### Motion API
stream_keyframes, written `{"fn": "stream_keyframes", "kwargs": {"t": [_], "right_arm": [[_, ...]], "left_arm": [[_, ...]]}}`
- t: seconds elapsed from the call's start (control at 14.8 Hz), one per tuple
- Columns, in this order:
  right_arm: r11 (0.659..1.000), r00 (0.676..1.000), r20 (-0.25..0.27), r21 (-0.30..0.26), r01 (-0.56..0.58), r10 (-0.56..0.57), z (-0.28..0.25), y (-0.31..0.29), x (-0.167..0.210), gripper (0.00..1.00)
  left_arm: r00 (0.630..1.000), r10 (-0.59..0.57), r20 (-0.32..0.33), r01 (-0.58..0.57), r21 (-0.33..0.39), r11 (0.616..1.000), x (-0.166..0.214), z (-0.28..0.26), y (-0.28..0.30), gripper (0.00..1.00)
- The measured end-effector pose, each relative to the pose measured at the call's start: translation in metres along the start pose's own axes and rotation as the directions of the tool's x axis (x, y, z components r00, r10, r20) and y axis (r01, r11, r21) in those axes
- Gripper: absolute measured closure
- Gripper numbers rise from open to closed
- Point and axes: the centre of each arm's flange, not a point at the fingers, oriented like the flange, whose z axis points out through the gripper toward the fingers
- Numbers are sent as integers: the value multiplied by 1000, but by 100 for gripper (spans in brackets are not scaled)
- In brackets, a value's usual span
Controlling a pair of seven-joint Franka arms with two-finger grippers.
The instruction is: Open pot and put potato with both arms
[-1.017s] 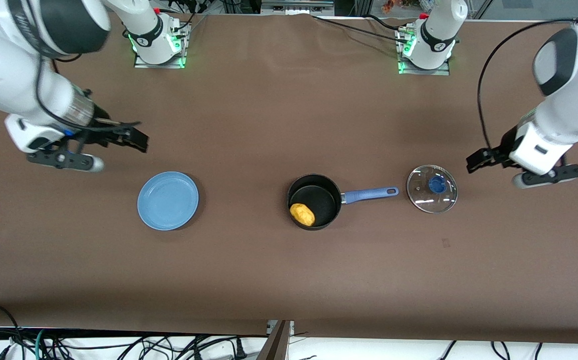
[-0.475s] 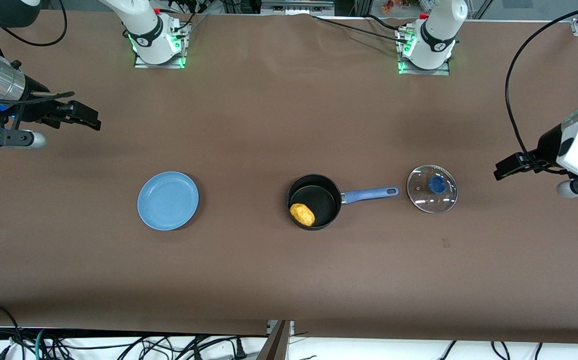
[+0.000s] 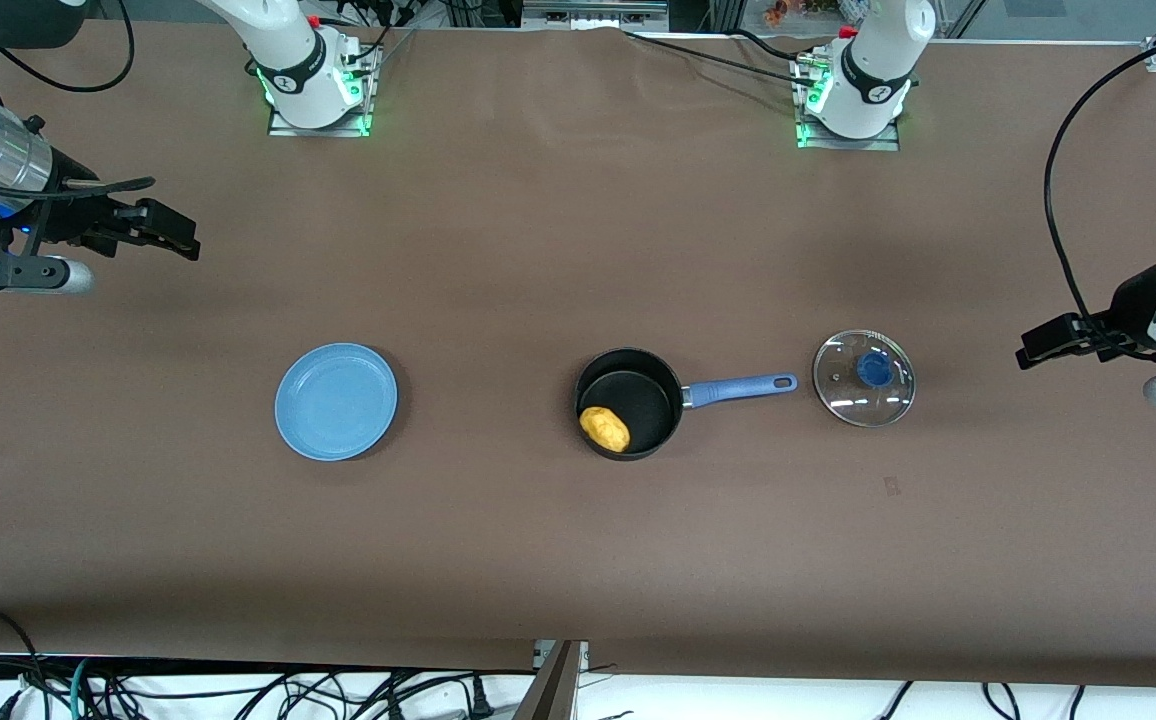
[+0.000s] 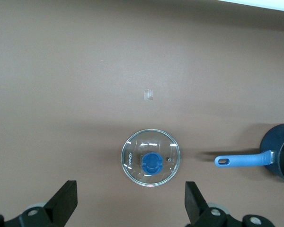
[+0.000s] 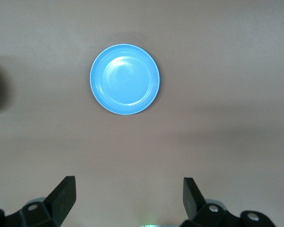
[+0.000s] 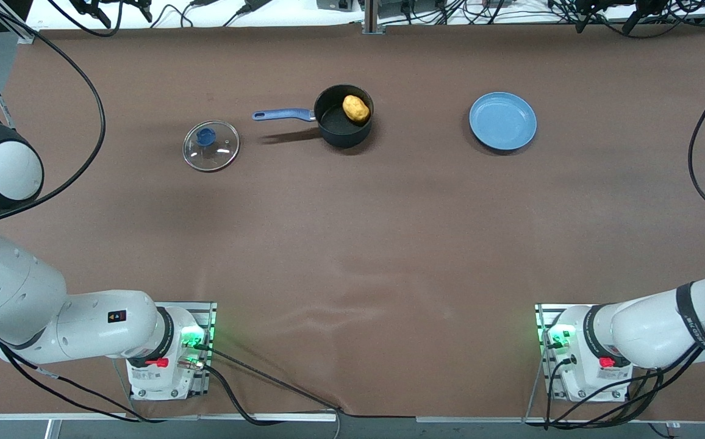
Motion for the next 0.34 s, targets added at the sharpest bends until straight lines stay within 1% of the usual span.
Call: {"fn": "stream_keyframes", "kwargs": {"t": [0.34], "right_arm": [[1000,1000,-6,-1,4,-4,-3,-2,0,0]], "left_arm": [[1000,25,2,-25,0,1000,0,-1,1,0]]}}
